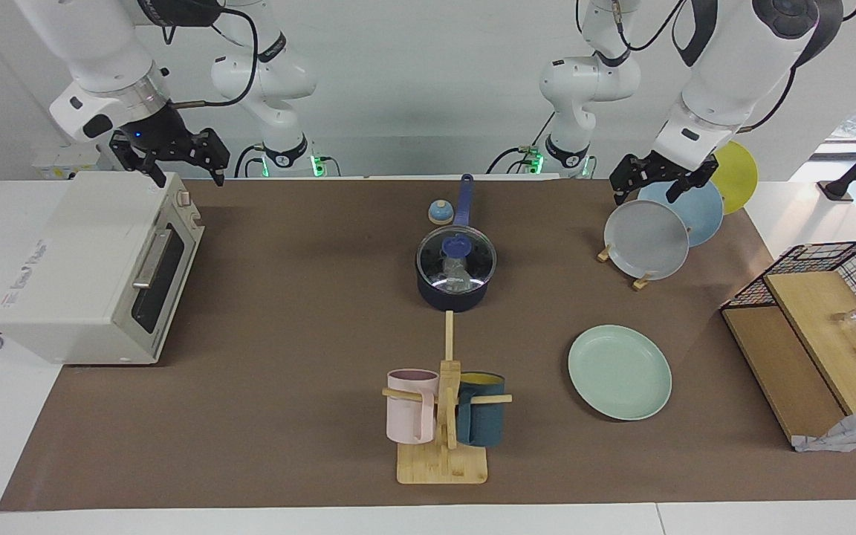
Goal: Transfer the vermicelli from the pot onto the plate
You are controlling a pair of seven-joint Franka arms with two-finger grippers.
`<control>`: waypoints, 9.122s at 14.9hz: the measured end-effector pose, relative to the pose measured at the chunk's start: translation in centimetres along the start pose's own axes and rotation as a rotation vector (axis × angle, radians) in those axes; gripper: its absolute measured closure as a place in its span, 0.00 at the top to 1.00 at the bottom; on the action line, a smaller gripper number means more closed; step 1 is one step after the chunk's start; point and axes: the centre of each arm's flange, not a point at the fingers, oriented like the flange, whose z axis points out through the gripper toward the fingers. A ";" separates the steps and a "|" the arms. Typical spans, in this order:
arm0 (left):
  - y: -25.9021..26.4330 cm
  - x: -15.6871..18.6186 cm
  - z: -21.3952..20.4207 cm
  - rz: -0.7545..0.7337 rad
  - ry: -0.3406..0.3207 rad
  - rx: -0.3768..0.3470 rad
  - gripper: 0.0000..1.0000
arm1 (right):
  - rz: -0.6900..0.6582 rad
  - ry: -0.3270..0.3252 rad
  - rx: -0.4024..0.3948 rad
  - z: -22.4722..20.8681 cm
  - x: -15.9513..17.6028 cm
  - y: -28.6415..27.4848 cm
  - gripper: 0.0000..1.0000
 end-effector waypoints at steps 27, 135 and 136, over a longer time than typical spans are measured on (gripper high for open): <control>0.0 0.0 0.0 0.000 0.000 0.000 1.00 | 0.029 0.051 -0.001 4.8 0.5 -22.7 1.00; 0.9 8.9 5.7 -0.121 0.014 -0.200 0.15 | -0.037 -0.035 -0.055 0.5 -0.2 -1.1 1.00; -0.5 10.2 7.0 -0.103 0.030 -0.202 0.15 | -0.039 -0.035 -0.056 0.5 -0.2 -1.2 1.00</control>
